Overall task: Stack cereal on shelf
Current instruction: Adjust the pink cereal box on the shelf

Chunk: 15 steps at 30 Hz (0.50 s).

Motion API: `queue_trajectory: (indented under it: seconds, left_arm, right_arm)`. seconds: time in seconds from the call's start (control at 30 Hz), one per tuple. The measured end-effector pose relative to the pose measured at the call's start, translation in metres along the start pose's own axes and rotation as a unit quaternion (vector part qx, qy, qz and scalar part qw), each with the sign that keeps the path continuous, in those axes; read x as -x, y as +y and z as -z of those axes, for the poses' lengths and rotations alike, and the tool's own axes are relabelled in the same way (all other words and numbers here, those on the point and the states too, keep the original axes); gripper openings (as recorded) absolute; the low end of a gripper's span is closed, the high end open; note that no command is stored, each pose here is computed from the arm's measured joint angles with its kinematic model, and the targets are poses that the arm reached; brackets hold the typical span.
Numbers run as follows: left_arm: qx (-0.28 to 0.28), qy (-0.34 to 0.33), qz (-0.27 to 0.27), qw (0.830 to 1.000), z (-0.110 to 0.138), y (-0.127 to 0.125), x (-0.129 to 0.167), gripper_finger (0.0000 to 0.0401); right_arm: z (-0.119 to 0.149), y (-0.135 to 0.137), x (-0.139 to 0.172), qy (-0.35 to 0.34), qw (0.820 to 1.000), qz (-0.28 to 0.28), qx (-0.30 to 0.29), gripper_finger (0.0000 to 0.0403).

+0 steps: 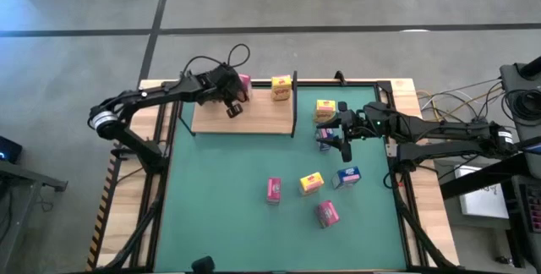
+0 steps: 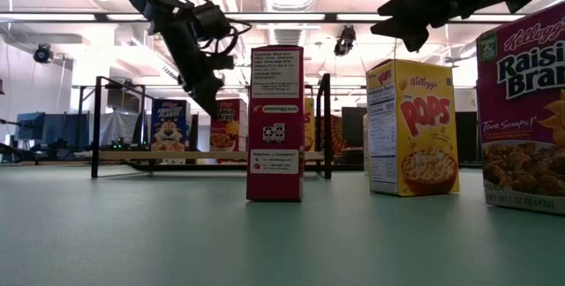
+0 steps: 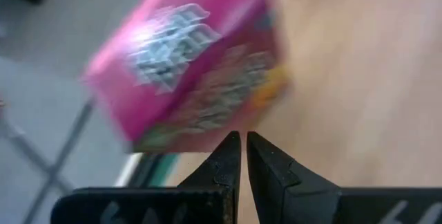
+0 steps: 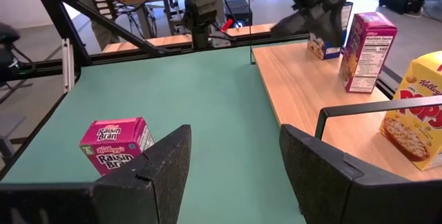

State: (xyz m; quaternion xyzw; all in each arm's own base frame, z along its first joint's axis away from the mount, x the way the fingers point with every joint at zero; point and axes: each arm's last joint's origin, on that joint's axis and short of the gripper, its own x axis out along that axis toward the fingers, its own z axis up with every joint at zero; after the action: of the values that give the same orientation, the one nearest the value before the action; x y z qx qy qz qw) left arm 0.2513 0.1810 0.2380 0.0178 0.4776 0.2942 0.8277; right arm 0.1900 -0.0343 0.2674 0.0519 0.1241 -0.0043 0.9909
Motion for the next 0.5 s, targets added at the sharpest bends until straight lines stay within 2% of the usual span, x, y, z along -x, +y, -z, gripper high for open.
queue_trajectory:
  seconds: [0.13, 0.2, 0.33, 0.5]
  left_arm:
    - [-0.003, -0.035, 0.099, 0.994, -0.004, -0.010, 0.001, 0.0009]
    - [-0.002, -0.052, 0.094, 0.994, -0.008, -0.010, 0.000, 0.0009]
    - [0.004, -0.071, 0.044, 0.997, -0.013, -0.005, -0.003, 0.0009]
    - [0.012, -0.098, 0.024, 0.995, -0.019, -0.002, -0.005, 0.0009]
  right_arm:
    - [0.000, 0.000, 0.000, 0.000, 1.000, 0.000, 0.000, 0.0209]
    - [0.000, 0.000, 0.000, 0.000, 1.000, 0.000, 0.000, 0.0209]
    - [0.000, 0.000, 0.000, 0.000, 1.000, 0.000, 0.000, 0.0209]
    - [0.000, 0.000, 0.000, -0.001, 1.000, 0.000, 0.000, 0.0209]
